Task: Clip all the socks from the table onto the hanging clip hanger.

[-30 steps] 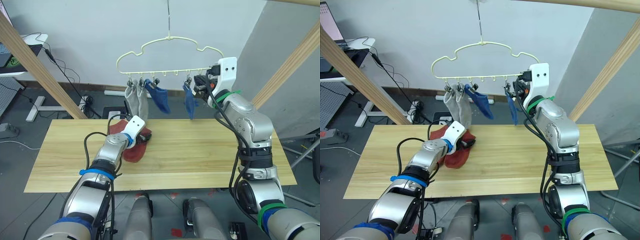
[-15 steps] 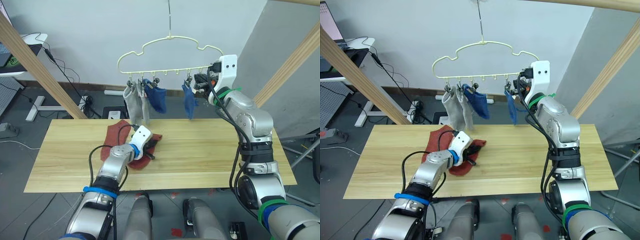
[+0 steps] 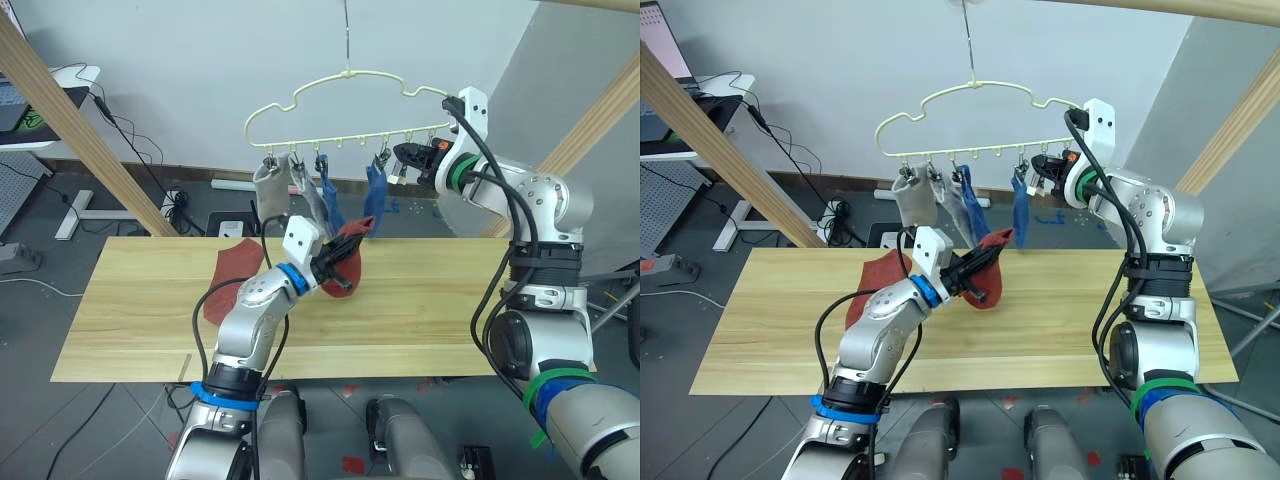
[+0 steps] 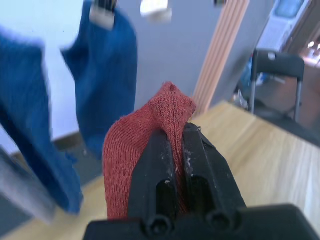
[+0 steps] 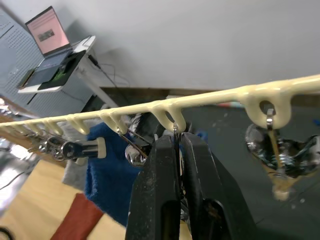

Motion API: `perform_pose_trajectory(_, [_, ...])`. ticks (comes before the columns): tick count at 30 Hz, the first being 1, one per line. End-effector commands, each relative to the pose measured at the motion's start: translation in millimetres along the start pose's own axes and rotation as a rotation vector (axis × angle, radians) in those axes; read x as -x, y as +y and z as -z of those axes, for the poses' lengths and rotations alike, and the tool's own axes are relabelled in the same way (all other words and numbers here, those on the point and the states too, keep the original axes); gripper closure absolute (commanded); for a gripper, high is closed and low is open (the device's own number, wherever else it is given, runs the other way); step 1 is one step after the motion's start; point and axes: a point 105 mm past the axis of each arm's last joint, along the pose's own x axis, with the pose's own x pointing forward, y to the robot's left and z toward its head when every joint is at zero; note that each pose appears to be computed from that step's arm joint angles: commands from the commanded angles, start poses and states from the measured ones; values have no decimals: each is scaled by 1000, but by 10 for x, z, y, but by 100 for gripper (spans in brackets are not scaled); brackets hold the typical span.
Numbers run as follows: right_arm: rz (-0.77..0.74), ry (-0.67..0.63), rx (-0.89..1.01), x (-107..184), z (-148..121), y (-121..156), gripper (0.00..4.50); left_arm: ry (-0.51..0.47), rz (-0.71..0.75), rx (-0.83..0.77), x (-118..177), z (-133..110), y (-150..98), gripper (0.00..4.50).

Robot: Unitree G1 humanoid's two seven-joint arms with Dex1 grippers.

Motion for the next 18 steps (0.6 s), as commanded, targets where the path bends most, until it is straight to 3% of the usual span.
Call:
perform_pose_trajectory(1, [19,39,-102,49,11,-44,450,-78,21,-60,-122,-180,-92,449])
perform_pose_trajectory(18, [26,59,-231,97,41,64,450,-157,6,-114,-245,-317,-65,449])
